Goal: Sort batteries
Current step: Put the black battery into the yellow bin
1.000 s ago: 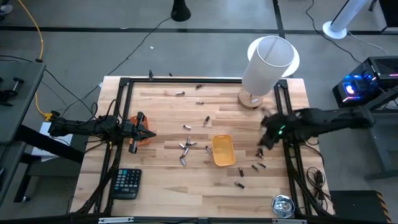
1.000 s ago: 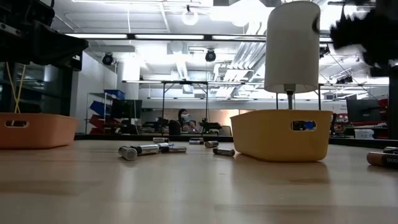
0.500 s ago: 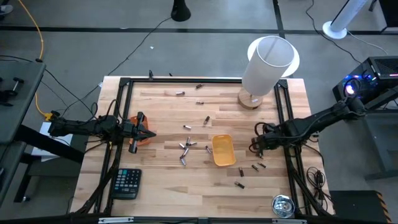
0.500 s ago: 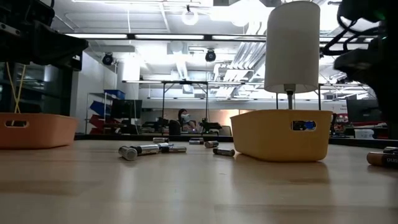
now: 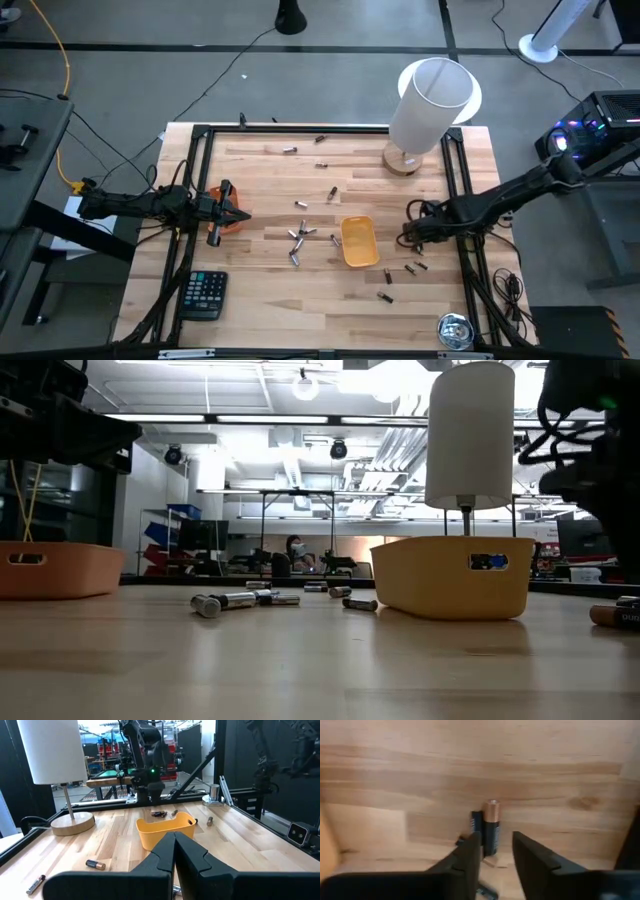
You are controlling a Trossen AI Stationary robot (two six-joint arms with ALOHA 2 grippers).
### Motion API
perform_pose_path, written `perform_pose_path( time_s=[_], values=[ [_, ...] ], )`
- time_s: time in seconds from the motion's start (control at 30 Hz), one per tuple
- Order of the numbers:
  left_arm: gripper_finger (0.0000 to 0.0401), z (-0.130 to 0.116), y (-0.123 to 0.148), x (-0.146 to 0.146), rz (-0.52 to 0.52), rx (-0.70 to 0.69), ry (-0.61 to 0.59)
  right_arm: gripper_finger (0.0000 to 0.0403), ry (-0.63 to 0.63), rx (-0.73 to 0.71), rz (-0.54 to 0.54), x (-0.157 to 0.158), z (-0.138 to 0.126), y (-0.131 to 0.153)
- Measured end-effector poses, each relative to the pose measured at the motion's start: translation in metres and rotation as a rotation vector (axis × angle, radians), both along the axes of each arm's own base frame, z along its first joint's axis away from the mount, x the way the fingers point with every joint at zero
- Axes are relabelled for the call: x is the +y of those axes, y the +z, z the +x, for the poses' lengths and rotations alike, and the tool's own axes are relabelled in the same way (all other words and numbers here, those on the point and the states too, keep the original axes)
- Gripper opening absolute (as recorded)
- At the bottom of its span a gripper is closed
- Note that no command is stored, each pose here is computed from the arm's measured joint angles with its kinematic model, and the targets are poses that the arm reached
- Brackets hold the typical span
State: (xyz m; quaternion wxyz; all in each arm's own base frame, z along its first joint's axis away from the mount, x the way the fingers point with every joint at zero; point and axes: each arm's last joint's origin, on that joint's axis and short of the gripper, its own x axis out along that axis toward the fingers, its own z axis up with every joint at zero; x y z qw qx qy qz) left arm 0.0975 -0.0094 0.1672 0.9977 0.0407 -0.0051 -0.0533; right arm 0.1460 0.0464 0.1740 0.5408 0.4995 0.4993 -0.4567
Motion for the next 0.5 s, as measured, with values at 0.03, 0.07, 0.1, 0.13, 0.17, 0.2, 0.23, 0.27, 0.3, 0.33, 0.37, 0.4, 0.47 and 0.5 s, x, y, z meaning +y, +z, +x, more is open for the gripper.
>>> perform_pose_path(
  time_s=[0.03, 0.07, 0.1, 0.13, 0.17, 0.2, 0.23, 0.27, 0.3, 0.33, 0.37, 0.4, 0.47, 0.5],
  values=[
    [0.0, 0.0, 0.0, 0.0, 0.0, 0.0, 0.0, 0.0132, -0.003, 0.015, -0.002, 0.0, 0.001, -0.002],
    [0.0, 0.0, 0.0, 0.0, 0.0, 0.0, 0.0, 0.0143, -0.004, 0.028, -0.006, 0.0, 0.002, -0.004],
    [0.0, 0.0, 0.0, 0.0, 0.0, 0.0, 0.0, 0.0152, -0.009, 0.043, -0.011, 0.0, 0.003, -0.006],
    [0.0, 0.0, 0.0, 0.0, 0.0, 0.0, 0.0, 0.0159, -0.017, 0.055, -0.02, -0.001, 0.004, -0.008],
    [0.0, 0.0, 0.0, 0.0, 0.0, 0.0, 0.0, 0.0164, -0.024, 0.068, -0.028, -0.001, 0.006, -0.01],
    [0.0, 0.0, 0.0, 0.0, 0.0, 0.0, 0.0, 0.0167, -0.032, 0.079, -0.032, -0.002, 0.007, -0.012],
    [0.0, 0.0, 0.0, 0.0, 0.0, 0.0, 0.0, 0.0168, -0.033, 0.085, -0.037, -0.003, 0.008, -0.014],
    [0.0, 0.0, 0.0, 0.0, 0.0, 0.0, 0.0, 0.0169, -0.027, 0.085, -0.038, -0.003, 0.01, -0.015],
    [0.0, 0.0, 0.0, 0.0, 0.0, 0.0, -0.001, 0.0169, -0.011, 0.081, -0.037, -0.004, 0.012, -0.016],
    [0.0, 0.0, 0.0, 0.0, 0.0, 0.0, 0.0, 0.0169, 0.001, 0.081, -0.035, -0.004, 0.014, -0.018],
    [0.0, 0.0, 0.0, 0.0, 0.0, 0.0, 0.0, 0.0169, -0.003, 0.084, -0.029, -0.004, 0.015, -0.019],
    [0.0, 0.0, 0.0, 0.0, 0.0, 0.0, 0.0, 0.0169, -0.004, 0.083, -0.027, -0.005, 0.017, -0.021],
    [0.0, 0.0, 0.0, 0.0, 0.0, 0.0, 0.0, 0.017, 0.01, 0.082, -0.022, -0.005, 0.02, -0.024],
    [0.0, 0.0, 0.0, 0.0, 0.0, 0.0, 0.0, 0.017, 0.006, 0.091, -0.023, -0.006, 0.021, -0.026]
  ],
)
